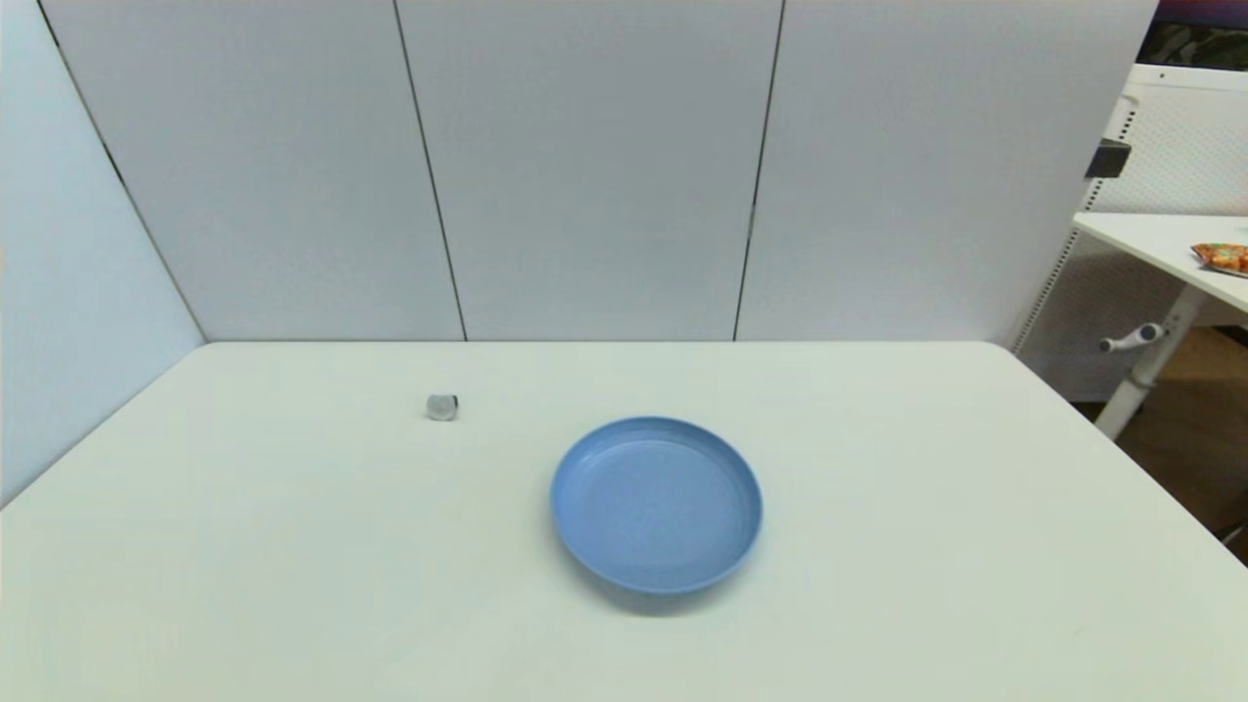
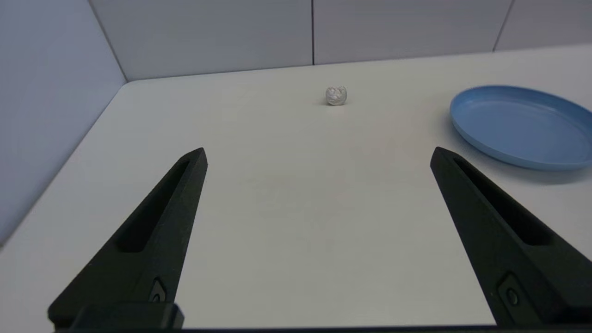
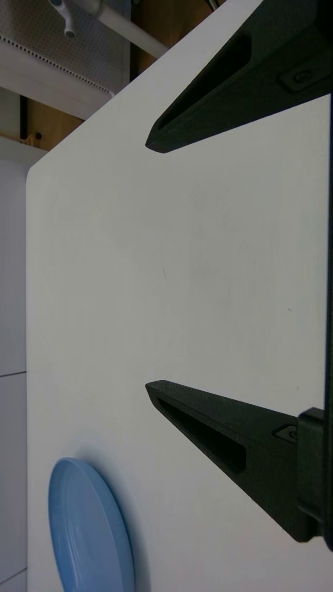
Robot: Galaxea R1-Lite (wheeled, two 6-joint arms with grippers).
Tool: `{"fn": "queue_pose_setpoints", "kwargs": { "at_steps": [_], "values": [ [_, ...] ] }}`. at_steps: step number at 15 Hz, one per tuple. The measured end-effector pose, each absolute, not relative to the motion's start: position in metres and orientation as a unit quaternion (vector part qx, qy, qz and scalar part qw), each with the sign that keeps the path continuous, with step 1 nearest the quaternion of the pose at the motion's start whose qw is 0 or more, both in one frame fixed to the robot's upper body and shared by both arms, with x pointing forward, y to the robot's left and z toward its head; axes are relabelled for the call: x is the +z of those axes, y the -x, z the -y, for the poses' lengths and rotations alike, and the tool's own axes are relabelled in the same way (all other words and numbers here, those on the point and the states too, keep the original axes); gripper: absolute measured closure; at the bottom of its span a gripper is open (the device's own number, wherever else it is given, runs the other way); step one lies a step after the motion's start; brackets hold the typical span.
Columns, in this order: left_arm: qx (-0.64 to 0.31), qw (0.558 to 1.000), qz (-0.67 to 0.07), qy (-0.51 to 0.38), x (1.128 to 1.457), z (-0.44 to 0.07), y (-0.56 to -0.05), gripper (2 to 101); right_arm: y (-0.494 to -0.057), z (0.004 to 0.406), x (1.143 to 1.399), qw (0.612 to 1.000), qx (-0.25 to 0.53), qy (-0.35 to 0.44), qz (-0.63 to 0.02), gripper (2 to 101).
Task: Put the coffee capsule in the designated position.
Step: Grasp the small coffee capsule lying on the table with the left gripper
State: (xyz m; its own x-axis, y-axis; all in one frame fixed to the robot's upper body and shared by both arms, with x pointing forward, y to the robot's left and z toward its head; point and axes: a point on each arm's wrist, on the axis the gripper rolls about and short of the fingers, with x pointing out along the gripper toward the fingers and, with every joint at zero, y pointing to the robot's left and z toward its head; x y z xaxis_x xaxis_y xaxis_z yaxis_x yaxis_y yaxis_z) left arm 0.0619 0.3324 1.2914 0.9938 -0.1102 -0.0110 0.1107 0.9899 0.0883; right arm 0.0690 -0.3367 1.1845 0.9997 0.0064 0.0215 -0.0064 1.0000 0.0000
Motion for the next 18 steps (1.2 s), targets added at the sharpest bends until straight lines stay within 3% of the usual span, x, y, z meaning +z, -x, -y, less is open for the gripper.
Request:
{"fn": "queue_pose_setpoints", "kwargs": {
  "at_steps": [4,8,11,18],
  "values": [
    [-0.106,0.987,-0.073,-0.101,1.345,-0.329,-0.111,5.4,-0.069,0.337,1.185,1.000,0.003,0.000,0.011,4.9],
    [-0.170,0.967,-0.146,-0.124,1.362,-0.312,-0.192,5.4,-0.069,0.337,1.185,1.000,0.003,-0.001,0.011,5.0],
    [-0.198,0.954,-0.181,-0.131,1.357,-0.293,-0.255,5.4,-0.069,0.337,1.185,1.000,0.003,0.000,0.011,5.0],
    [-0.215,0.936,-0.247,-0.129,1.297,-0.259,-0.363,5.4,-0.069,0.337,1.185,1.000,0.003,0.000,0.011,4.9]
  ]
}}
